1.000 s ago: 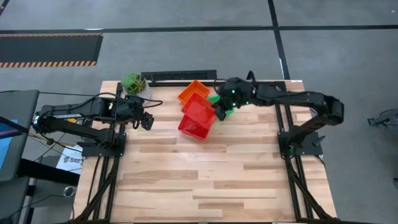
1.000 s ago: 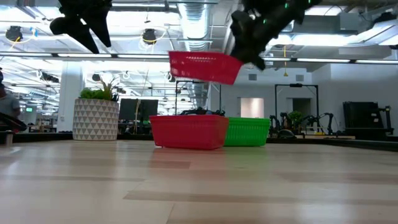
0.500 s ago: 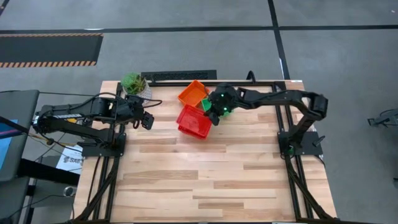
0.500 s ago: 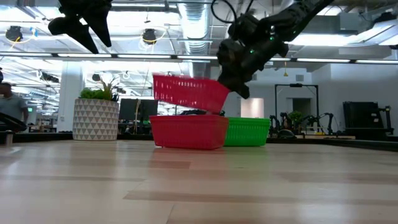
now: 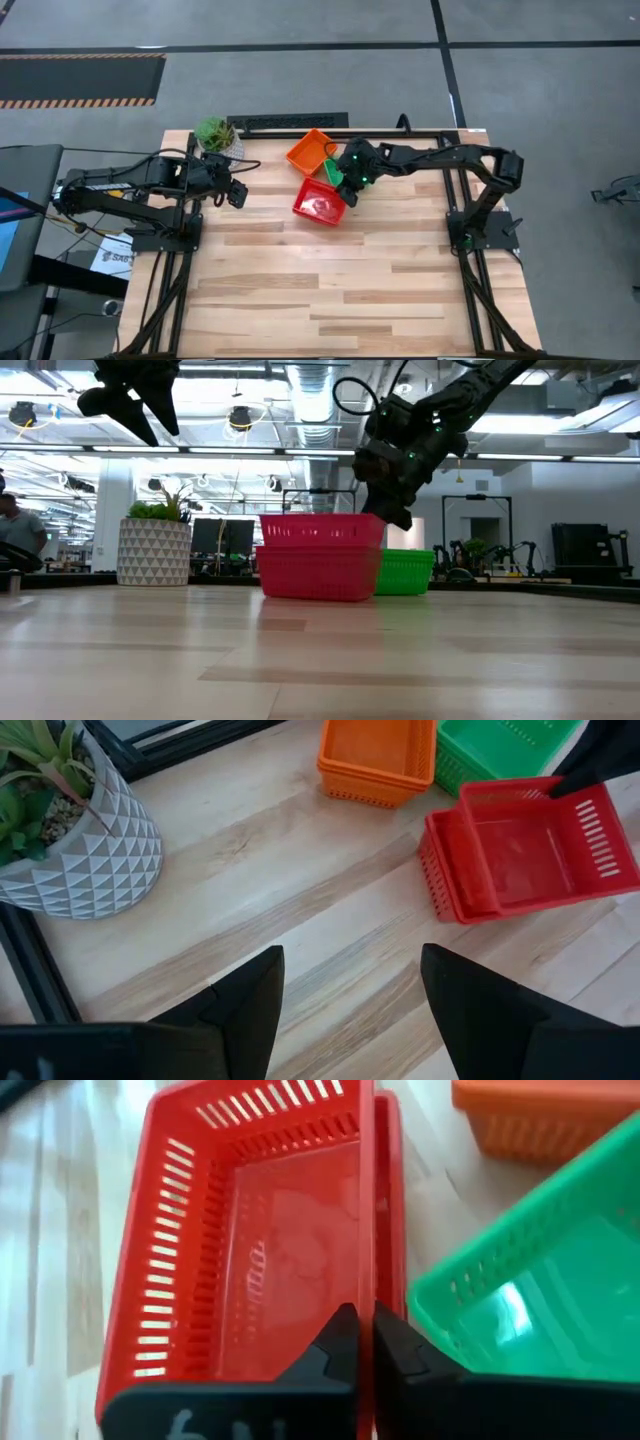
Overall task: Stack baskets by color
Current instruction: Stack the bottom red bin on the top red bin
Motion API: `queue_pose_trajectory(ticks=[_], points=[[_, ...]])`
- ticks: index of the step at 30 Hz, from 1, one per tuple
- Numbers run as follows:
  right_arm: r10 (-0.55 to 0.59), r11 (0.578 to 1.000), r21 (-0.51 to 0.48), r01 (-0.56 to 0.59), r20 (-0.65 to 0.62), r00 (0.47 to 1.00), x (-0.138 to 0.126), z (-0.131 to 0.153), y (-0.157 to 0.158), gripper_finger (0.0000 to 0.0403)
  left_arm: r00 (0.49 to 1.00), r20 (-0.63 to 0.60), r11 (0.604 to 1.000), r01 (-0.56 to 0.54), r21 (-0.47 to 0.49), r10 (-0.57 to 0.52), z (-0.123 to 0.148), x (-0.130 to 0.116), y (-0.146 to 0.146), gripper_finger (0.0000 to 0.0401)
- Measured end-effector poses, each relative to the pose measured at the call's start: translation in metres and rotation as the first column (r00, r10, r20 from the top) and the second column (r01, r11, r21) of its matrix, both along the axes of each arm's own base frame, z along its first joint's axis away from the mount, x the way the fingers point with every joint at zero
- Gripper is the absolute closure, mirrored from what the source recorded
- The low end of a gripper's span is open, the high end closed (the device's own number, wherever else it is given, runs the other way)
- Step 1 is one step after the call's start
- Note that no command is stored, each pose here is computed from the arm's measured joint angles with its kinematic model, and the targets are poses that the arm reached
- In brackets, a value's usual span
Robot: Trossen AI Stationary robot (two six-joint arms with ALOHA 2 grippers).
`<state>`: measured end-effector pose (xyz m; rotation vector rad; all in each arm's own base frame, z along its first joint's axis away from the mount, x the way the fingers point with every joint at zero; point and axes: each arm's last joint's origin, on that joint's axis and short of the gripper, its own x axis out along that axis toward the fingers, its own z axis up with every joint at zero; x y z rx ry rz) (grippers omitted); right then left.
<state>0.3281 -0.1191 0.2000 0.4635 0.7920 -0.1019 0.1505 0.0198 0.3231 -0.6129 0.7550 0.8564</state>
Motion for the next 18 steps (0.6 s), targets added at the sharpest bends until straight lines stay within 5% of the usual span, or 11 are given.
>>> queue_pose_trajectory(ticks=[18], points=[[0.017,0.999,-0.040,-0.019,-0.059,0.998,-0.0051,-0.0030,-0.0013,0.0358,1.000,0.008,1.000,-0.014,-0.008,0.015,0.0000,0.0001,0.0000,0.0177]])
